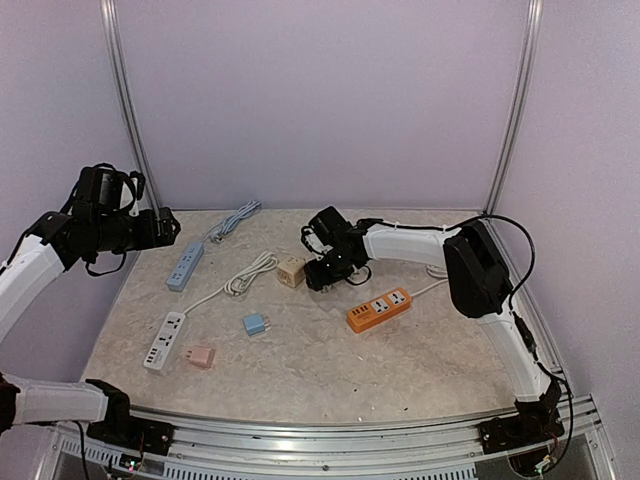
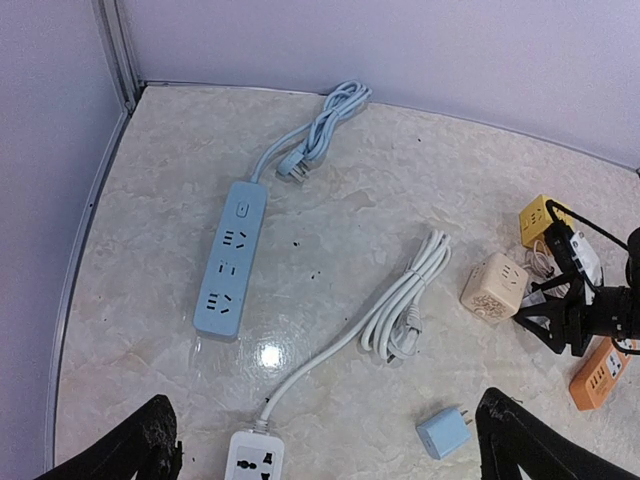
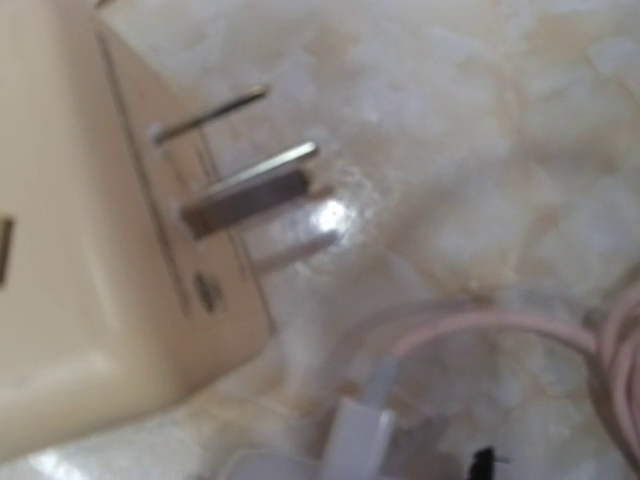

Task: Insert the plug
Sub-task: Pick up the plug from the center of the board.

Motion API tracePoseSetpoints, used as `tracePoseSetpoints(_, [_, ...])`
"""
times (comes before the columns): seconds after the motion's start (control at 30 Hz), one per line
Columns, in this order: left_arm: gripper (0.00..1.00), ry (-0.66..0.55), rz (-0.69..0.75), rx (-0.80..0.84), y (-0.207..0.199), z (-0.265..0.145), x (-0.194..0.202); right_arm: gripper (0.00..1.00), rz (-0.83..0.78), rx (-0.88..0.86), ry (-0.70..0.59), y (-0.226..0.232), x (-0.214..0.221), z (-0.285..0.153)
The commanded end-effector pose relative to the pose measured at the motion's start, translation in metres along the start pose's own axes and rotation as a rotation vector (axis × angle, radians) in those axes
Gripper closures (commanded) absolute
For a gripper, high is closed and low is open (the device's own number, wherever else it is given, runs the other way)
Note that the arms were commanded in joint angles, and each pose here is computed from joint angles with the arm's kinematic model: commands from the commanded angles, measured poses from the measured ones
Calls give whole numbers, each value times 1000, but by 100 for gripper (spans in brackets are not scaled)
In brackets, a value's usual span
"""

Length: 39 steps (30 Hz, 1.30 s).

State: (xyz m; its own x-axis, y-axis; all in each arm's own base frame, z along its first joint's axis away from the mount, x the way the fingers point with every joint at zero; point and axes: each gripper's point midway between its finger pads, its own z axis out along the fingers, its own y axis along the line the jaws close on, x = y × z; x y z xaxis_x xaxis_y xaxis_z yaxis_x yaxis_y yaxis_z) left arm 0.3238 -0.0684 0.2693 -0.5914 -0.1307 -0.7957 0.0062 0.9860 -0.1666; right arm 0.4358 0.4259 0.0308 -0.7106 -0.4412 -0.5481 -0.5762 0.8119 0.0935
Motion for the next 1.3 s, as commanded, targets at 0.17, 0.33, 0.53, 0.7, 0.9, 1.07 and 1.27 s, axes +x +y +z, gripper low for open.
tracePoseSetpoints(0.17, [1, 2, -1, -6, 2, 0, 2, 61, 3, 16, 91, -13, 25, 11])
tracePoseSetpoints(0.33, [1, 4, -3, -10, 3, 0, 2, 71, 52, -14, 35, -20, 19, -12])
tracePoseSetpoints(0.53, [1, 25, 1, -5, -1, 5, 5, 79, 113, -107, -92, -21, 3, -55])
tracePoseSetpoints(0.7, [1, 12, 5, -3, -14, -4, -2, 80, 154, -222, -259, -18, -16, -101])
tracePoseSetpoints(0.9, [1, -44, 31, 72, -67, -31, -24, 81, 284, -370, -473, -25, -36, -161])
tracePoseSetpoints(1.07, [1, -87, 73, 187, -133, -22, -23, 81, 365, -427, -580, -30, -45, -195])
tracePoseSetpoints(1.27, [1, -116, 262, 266, -223, 14, 3, 81, 504, -552, -676, -30, -46, -231])
